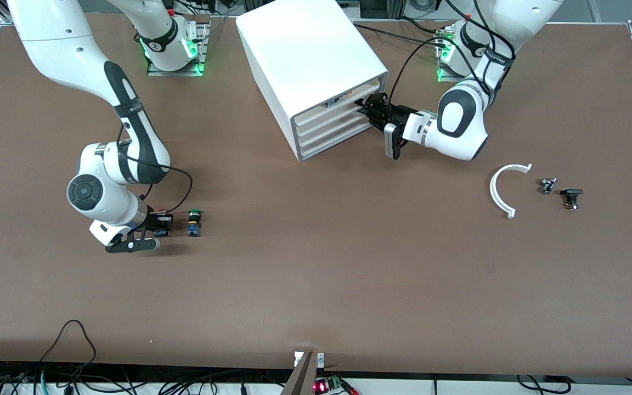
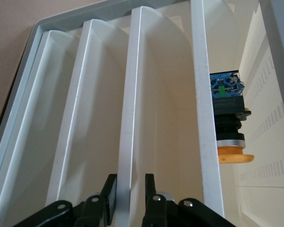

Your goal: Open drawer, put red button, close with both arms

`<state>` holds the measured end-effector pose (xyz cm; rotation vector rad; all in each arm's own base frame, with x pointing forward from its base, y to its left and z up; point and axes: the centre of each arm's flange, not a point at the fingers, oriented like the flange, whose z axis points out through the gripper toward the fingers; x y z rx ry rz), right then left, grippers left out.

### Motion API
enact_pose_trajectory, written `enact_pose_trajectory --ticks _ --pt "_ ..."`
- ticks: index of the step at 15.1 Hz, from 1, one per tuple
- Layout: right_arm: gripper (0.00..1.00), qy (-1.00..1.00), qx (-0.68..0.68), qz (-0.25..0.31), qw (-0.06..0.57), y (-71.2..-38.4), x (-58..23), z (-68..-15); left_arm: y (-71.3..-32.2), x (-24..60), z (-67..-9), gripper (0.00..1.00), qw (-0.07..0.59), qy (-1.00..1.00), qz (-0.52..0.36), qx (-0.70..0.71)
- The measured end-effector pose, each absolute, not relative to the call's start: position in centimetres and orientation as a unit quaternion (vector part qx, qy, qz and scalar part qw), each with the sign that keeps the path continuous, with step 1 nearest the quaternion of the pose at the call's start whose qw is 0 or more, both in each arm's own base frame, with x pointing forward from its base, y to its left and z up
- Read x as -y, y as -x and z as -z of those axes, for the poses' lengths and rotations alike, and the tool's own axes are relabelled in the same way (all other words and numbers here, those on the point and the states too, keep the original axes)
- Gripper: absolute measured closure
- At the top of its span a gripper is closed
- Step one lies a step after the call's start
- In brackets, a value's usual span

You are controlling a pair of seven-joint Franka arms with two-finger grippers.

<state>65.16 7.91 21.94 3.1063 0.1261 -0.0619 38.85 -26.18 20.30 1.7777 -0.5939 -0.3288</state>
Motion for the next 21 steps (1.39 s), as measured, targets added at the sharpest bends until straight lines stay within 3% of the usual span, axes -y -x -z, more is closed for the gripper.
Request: enact_pose_trajectory --ticks 1,8,18,21 --pt "0.60 -0.999 -0.034 0.027 0.016 -65.7 -8.3 -23.2 -38.9 26.2 -20.2 0.85 0.579 -0.761 0.137 0.257" --pt "0.60 -0.998 0.055 0.036 0.020 -67.9 -13.5 -30.8 -40.1 24.5 -20.5 0.86 0.576 -0.761 0.115 0.277" --pt "0.60 -0.967 0.255 0.011 0.018 -65.6 -27.9 -36.1 -50.7 18.3 -23.3 0.86 0.514 -0.791 0.111 0.314" --pt "0.60 -0.946 0.325 -0.009 0.001 -64.8 -32.9 -37.8 -51.8 17.0 -23.7 0.63 0.524 -0.787 0.109 0.308"
